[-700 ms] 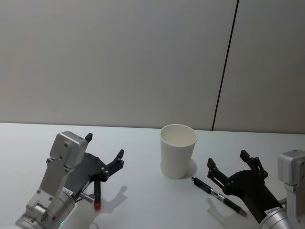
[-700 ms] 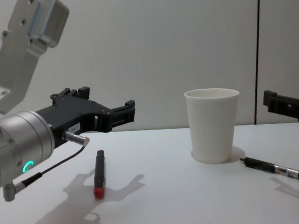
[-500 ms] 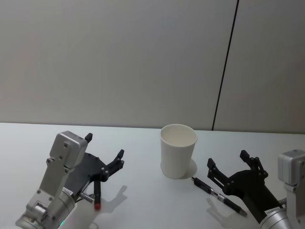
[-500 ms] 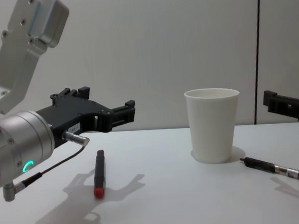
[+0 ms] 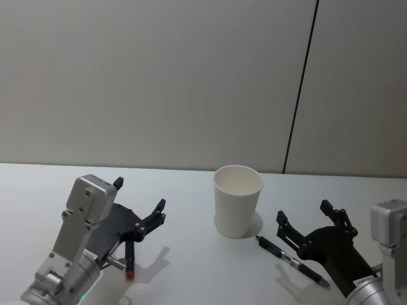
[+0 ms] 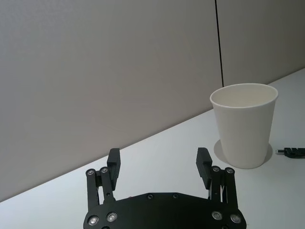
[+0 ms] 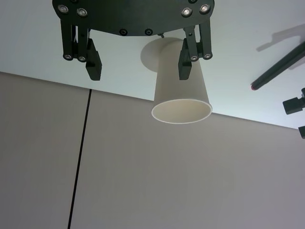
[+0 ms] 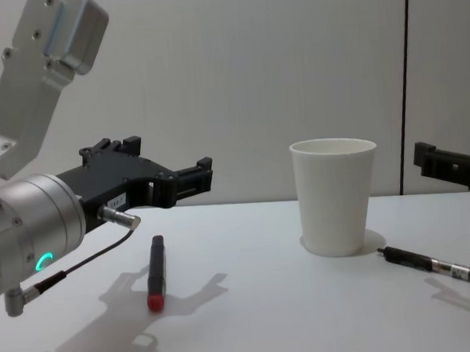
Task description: Place the pen into the pen holder.
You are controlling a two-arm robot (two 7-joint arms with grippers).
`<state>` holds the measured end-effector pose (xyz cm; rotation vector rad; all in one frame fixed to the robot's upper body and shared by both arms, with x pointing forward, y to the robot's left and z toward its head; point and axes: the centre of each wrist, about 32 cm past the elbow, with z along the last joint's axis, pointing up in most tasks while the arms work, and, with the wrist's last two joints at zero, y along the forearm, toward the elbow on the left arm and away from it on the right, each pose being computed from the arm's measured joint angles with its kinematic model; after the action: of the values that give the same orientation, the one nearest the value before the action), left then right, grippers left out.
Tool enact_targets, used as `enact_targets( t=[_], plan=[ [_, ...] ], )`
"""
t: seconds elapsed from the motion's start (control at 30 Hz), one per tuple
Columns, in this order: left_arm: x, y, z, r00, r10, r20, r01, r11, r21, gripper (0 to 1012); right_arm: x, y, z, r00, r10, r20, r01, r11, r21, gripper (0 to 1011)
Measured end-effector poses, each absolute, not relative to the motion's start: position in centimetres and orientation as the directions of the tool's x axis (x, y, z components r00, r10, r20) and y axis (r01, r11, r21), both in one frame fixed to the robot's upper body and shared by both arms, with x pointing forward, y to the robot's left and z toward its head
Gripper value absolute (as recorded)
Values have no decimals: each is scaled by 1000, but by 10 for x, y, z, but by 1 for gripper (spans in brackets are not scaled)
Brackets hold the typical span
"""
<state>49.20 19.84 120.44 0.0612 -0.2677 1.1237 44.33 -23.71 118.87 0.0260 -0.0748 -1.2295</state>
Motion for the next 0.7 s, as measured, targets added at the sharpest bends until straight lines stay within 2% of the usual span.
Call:
enact_targets(
  t=[0.7],
  plan=[
    [492,198,1204,404,882,243,-897,434,-86,1004,443,-237,1189,332,-942,43,940,335,60,1001]
  ],
)
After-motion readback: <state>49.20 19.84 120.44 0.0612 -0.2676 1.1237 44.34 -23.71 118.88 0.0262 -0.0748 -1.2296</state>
